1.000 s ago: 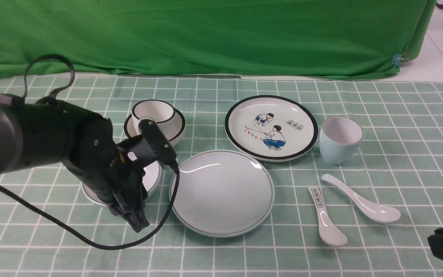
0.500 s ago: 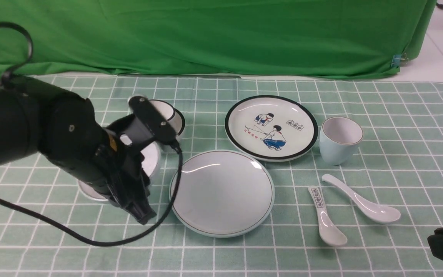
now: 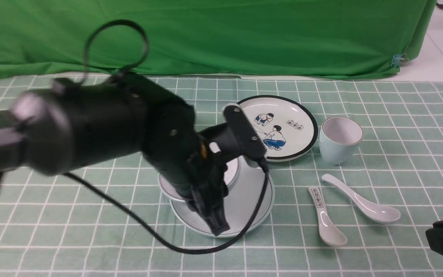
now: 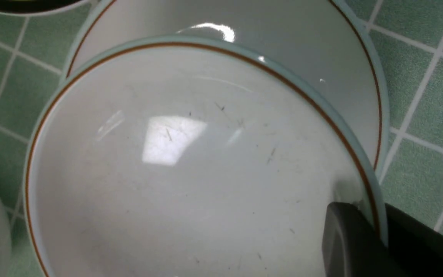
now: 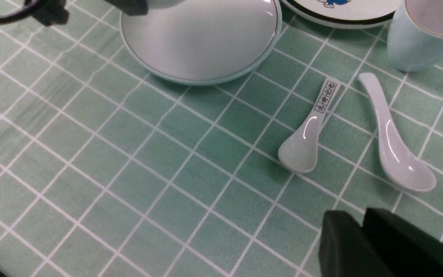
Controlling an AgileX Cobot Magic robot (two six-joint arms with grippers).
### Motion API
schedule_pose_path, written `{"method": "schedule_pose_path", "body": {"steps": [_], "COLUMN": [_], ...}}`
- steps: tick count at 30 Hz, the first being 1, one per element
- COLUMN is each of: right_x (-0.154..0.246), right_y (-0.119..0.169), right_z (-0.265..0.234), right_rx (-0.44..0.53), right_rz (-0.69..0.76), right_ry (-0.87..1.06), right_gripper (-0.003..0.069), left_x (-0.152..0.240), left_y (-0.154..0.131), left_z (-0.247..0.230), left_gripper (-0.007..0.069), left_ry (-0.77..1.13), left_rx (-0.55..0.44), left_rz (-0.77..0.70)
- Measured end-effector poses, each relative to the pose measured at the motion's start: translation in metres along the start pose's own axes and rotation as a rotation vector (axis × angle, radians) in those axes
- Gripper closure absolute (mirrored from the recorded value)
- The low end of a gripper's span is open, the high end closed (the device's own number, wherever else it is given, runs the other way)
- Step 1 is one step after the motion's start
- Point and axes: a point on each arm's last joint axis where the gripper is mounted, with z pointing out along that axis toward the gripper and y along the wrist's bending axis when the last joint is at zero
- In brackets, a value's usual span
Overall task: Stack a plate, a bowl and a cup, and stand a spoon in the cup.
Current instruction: Use the left arm to put the blue rice bowl into the blue large plate in the middle
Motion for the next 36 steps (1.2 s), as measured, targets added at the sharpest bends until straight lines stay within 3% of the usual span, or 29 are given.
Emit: {"method": "schedule_pose_path", "body": {"steps": [9, 17, 22, 26, 30, 33, 36], "right_x": [0.001, 0.001, 0.001, 0.002, -0.007, -0.023, -0.037], "right_y": [0.000, 0.000, 0.000, 0.000, -0.001, -0.004, -0.009], "right_z": [0.000, 0.000, 0.000, 0.001, 0.008, 0.023, 0.038], "right_rx": [0.001, 0.001, 0.001, 0.000, -0.002, 0.005, 0.024], "right_rz": [-0.002, -0.001, 0.046, 0.059, 0.078, 0.072, 0.050], "right_ry": [0.007, 0.014, 0.014, 0.028, 0.065, 0.123, 0.166], "right_gripper": [0.0536, 0.0526, 0.0454, 0.0339, 0.0316, 0.0330, 0.0341], "left_x": [-0.016, -0.017, -0.018, -0.018, -0.029, -0.041, -0.041], "left_y": [-0.008, -0.007, -0.006, -0.006, -0.006, -0.006, -0.009], "left_z": [0.040, 0.044, 0.044, 0.043, 0.011, -0.039, -0.079], "left_gripper": [0.0602, 0.0584, 0.0477, 0.0310, 0.0183, 0.0165, 0.0206], "left_ry": [0.053, 0.056, 0.047, 0.046, 0.000, -0.121, -0.228], "left_rx": [0.044, 0.041, 0.036, 0.036, 0.036, 0.005, -0.020], "left_rz": [0.078, 0.105, 0.128, 0.100, -0.021, -0.116, -0.157]}}
